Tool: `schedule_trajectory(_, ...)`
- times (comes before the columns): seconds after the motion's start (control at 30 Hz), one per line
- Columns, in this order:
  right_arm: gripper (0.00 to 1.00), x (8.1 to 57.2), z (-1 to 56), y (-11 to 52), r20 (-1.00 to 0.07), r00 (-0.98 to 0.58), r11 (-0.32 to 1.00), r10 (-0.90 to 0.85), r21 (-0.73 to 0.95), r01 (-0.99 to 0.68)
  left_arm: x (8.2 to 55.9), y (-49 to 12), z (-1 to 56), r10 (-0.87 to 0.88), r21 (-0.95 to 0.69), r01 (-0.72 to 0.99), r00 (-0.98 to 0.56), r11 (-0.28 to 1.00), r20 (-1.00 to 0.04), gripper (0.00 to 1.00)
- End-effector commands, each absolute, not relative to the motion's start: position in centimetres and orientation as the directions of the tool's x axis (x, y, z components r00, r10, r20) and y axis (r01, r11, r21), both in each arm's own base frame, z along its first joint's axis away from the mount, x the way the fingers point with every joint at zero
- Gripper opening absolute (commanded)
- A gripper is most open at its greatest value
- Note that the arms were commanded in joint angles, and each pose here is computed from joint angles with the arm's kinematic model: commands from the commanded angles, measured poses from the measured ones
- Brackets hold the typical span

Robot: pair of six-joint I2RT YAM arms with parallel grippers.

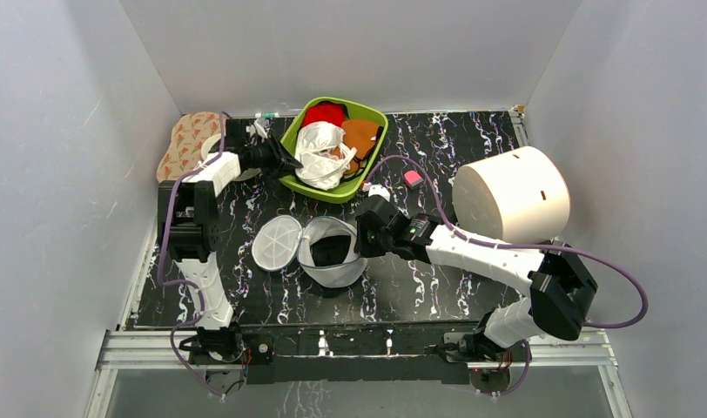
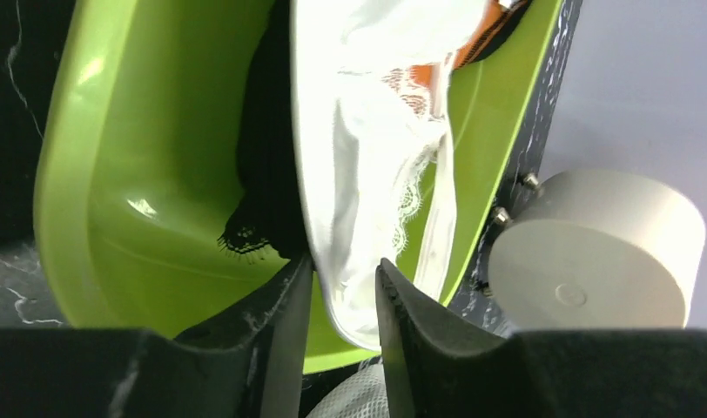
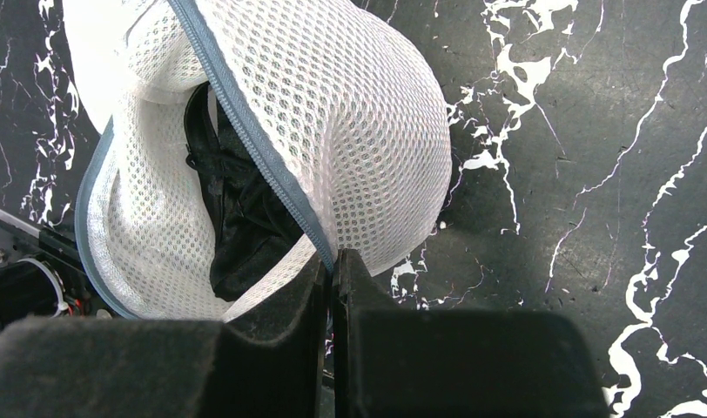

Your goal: Unzip the laundry bag and remove the bra

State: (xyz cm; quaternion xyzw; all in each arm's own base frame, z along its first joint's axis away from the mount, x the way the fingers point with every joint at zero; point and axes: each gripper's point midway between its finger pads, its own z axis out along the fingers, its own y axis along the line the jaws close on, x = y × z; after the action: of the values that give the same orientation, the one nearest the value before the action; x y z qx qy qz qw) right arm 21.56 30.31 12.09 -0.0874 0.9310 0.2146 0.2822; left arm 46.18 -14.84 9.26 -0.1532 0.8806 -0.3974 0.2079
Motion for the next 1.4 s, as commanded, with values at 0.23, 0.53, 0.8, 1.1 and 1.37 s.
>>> schedule_trajectory(0.23,0.0,22.0,14.3,31.7,-0.592,-0.806,0.858,-0.008,0.41,-0.31,35.3,-12.4,20.2,-0.337,-0.631,0.085,-0.787,0.771,-0.517,0.61)
schedule_trajectory(0.53,0.0,18.2,9.4,31.7,-0.472,-0.88,0.833,-0.047,0.467,-0.295,20.4,-17.3,17.7,-0.208,-0.678,0.174,-0.872,0.715,-0.443,0.51)
schedule_trajectory(0.8,0.0,17.1,8.2,31.3,-0.444,-0.896,0.832,-0.022,0.489,-0.263,18.2,-21.0,17.0,-0.193,-0.716,0.22,-0.874,0.662,-0.447,0.41)
schedule_trajectory(1.1,0.0,18.1,10.7,31.5,-0.496,-0.868,0.829,0.001,0.485,-0.277,18.7,-25.0,15.8,0.071,-0.482,0.404,-0.818,0.777,-0.571,0.36)
schedule_trajectory(1.37,0.0,18.2,11.1,30.5,-0.511,-0.859,0.844,0.02,0.47,-0.26,21.4,-25.3,12.8,0.21,-0.318,0.461,-0.782,0.829,-0.586,0.16)
